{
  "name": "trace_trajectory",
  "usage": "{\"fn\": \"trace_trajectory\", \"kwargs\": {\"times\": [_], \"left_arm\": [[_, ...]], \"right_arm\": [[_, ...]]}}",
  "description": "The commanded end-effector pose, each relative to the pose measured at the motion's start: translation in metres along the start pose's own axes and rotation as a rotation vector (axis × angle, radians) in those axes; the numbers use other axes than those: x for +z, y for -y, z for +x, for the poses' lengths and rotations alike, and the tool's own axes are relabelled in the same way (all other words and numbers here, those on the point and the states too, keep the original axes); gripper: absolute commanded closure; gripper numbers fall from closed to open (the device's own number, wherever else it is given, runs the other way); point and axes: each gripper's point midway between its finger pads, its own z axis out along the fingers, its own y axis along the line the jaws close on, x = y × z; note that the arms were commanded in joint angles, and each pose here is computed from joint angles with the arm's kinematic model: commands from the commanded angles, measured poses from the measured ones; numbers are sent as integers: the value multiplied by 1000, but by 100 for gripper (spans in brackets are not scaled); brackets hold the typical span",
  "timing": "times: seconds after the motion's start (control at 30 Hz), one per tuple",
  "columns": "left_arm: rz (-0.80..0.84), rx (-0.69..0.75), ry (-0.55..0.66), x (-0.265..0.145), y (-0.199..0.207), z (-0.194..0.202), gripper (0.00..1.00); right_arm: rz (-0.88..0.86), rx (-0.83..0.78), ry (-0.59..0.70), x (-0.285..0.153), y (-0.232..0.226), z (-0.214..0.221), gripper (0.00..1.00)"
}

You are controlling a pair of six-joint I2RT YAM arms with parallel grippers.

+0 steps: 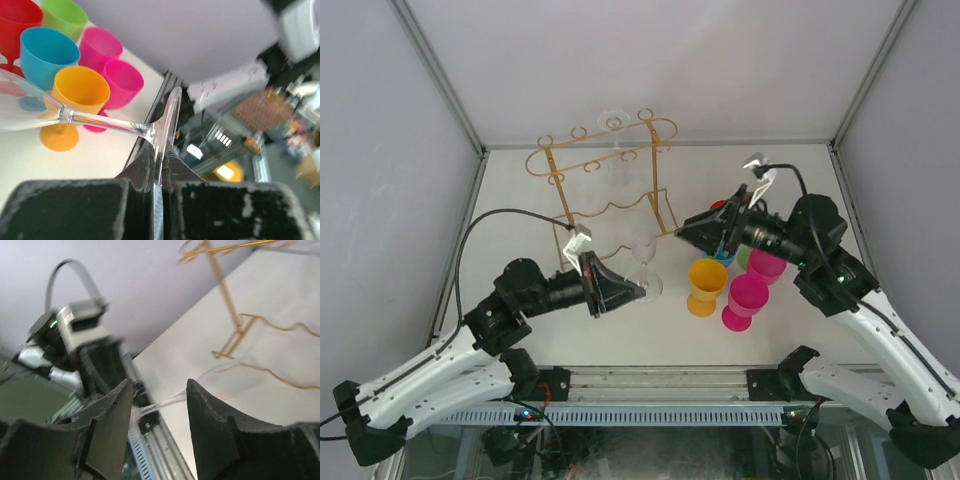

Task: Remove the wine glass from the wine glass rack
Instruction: Place the wine glass at the center of the board.

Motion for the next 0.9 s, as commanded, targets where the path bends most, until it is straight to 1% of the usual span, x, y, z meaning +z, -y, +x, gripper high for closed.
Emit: {"fn": "trace_trajectory", "kwargs": {"times": [0.0, 0.07, 0.13, 0.27, 0.33, 0.43, 0.57, 0.7, 0.87], "left_arm": [[144, 425, -120, -17, 15, 35, 100], [229, 547, -135, -28, 26, 45, 100], [322, 632, -136, -39, 36, 53, 100], [461, 738, -126, -55, 53, 62, 100], [496, 749, -134, -59, 57, 65, 100], [542, 744, -160, -62, 63, 69, 100], [558, 743, -169, -63, 65, 70, 100], [576, 763, -162, -64, 69, 68, 100], [585, 767, -175, -66, 70, 70, 100]], "right_arm": [[125, 121, 29, -21, 39, -15, 52], [115, 183, 7, -27, 46, -16, 50], [86, 216, -28, -30, 48, -12, 49], [-4, 253, -121, -27, 39, 2, 45], [-45, 274, -165, -23, 34, 9, 45], [-68, 295, -185, -18, 31, 12, 44], [-165, 290, -240, -13, 16, 19, 44], [-223, 328, -312, -7, 12, 31, 44], [-214, 341, -330, -5, 16, 36, 45]]}}
